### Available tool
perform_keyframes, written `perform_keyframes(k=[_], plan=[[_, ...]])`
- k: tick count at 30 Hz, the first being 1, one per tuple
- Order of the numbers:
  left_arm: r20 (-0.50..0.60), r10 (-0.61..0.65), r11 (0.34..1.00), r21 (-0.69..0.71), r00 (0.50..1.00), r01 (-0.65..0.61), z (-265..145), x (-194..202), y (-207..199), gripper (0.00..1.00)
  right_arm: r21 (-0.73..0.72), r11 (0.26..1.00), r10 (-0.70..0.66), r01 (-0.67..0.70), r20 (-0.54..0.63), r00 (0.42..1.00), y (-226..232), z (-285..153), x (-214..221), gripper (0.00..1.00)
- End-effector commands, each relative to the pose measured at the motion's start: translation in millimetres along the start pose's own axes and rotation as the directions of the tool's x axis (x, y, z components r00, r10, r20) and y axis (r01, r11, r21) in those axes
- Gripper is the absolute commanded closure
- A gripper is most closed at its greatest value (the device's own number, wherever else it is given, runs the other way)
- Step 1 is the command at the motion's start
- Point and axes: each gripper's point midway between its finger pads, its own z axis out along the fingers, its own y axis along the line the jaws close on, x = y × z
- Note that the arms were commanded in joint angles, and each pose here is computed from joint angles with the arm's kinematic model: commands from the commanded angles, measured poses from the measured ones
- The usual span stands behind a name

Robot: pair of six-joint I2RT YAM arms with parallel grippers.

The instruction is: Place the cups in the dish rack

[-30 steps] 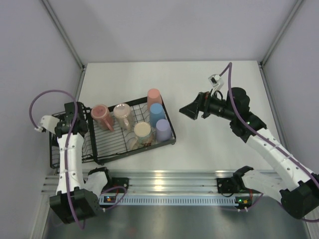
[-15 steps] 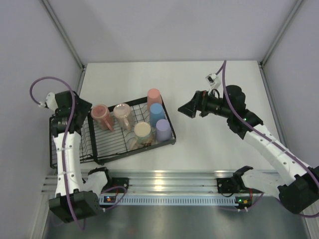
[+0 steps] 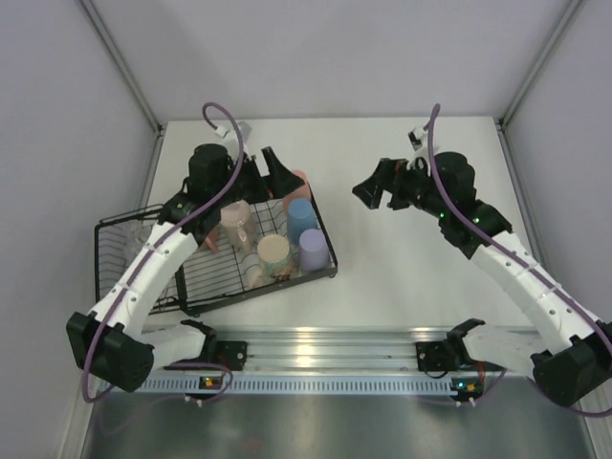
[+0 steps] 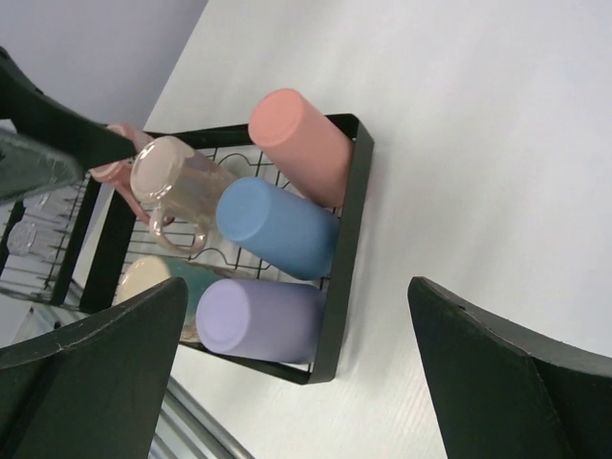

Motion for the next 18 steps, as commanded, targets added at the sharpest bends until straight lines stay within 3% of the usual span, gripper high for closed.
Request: perform_keyframes(k=[1, 6, 18], plan=[[0.09, 0.194, 0.95, 0.23, 0.977, -0.21, -8, -18, -66, 0.02, 0.07, 0.997, -0.038, 0.029, 0.13, 0.991, -3, -20, -40, 0.01], [0.139, 0.242, 0.89, 0.363, 0.96, -0.276, -21, -12, -94, 0.02, 0.088, 0.995, -0.06, 0.046, 0.173, 0.983, -3, -32, -49, 0.01], [0.197, 0.26, 0.866, 0.386, 0.945, -0.319, -39, -12, -101, 0.02, 0.066, 0.997, -0.059, 0.044, 0.239, 0.969, 1, -38, -55, 0.01]])
